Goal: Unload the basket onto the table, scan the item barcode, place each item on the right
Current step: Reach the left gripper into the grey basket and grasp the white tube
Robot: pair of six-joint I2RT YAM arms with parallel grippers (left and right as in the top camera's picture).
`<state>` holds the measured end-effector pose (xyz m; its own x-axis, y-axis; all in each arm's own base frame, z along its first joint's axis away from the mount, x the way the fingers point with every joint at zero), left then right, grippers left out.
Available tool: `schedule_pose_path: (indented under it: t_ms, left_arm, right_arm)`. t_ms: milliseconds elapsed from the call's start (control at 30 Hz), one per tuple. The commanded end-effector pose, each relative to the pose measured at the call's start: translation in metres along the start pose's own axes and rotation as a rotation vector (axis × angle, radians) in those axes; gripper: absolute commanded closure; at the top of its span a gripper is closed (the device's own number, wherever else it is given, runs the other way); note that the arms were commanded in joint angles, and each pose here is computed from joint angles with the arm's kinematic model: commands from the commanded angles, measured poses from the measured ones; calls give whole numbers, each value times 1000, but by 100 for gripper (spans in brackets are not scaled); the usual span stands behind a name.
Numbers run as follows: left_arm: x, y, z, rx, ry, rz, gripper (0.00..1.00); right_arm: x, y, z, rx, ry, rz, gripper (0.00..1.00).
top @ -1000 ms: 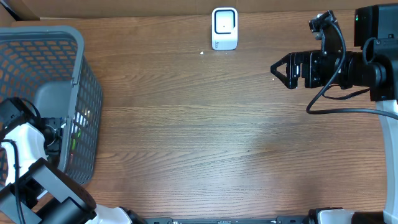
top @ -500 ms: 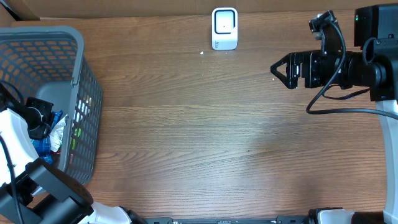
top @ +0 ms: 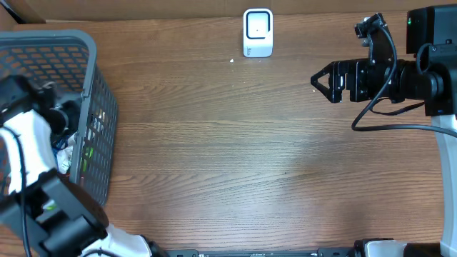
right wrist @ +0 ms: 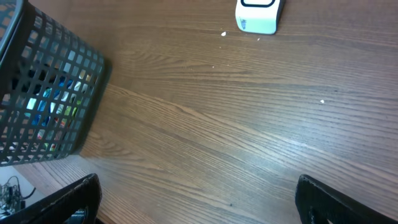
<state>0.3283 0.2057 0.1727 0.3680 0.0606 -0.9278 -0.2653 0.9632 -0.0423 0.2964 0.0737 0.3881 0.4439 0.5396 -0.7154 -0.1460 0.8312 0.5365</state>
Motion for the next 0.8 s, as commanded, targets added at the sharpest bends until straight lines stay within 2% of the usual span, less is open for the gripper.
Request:
schedule_pose_path:
  t_ms: [0, 67, 100, 300, 333, 400, 467, 500, 533, 767]
  left_arm:
    - [31, -6, -4, 241, 104, 35, 12]
    - [45, -5, -10, 253, 165, 65, 0]
    - [60, -4, -17, 258, 220, 75, 0]
    - [95, -4, -33, 241, 319, 32, 0]
    - [99, -4, -35, 232, 327, 31, 4]
    - [105, -4, -37, 220, 337, 26, 22]
    - [108, -3, -38, 208, 340, 28, 62]
    - [108, -3, -38, 199, 340, 31, 73]
    - [107, -3, -37, 191, 338, 33, 79]
    - [88, 1, -18, 125, 329, 49, 94]
  right_arm:
    - [-3, 7, 3, -20, -20, 19, 0]
    - [-3, 7, 3, -20, -20, 19, 0]
    - [-3, 7, 3, -20, -20, 19, 0]
    - [-3, 7, 3, -20, -20, 18, 0]
    - [-3, 7, 3, -20, -20, 19, 0]
    - [-3, 7, 3, -20, -20, 18, 0]
    - [-3, 7, 3, -20, -20, 18, 0]
    - [-3, 7, 3, -20, -21, 18, 0]
    - [-3, 7, 3, -20, -21, 18, 0]
    - [-3, 7, 5, -28, -33, 22, 0]
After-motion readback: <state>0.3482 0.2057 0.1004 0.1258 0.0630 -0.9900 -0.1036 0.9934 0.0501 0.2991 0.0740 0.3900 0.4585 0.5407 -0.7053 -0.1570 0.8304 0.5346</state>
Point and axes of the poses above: each gripper's point midway between its finger pads, its own x axis out along the fingers, its own y axis along the line the jaws close on, z = x × y, the point moved 7 cm from there along -x, back along the fingers, and after that the axes turned 14 degrees about x, right-handed, at the moved point
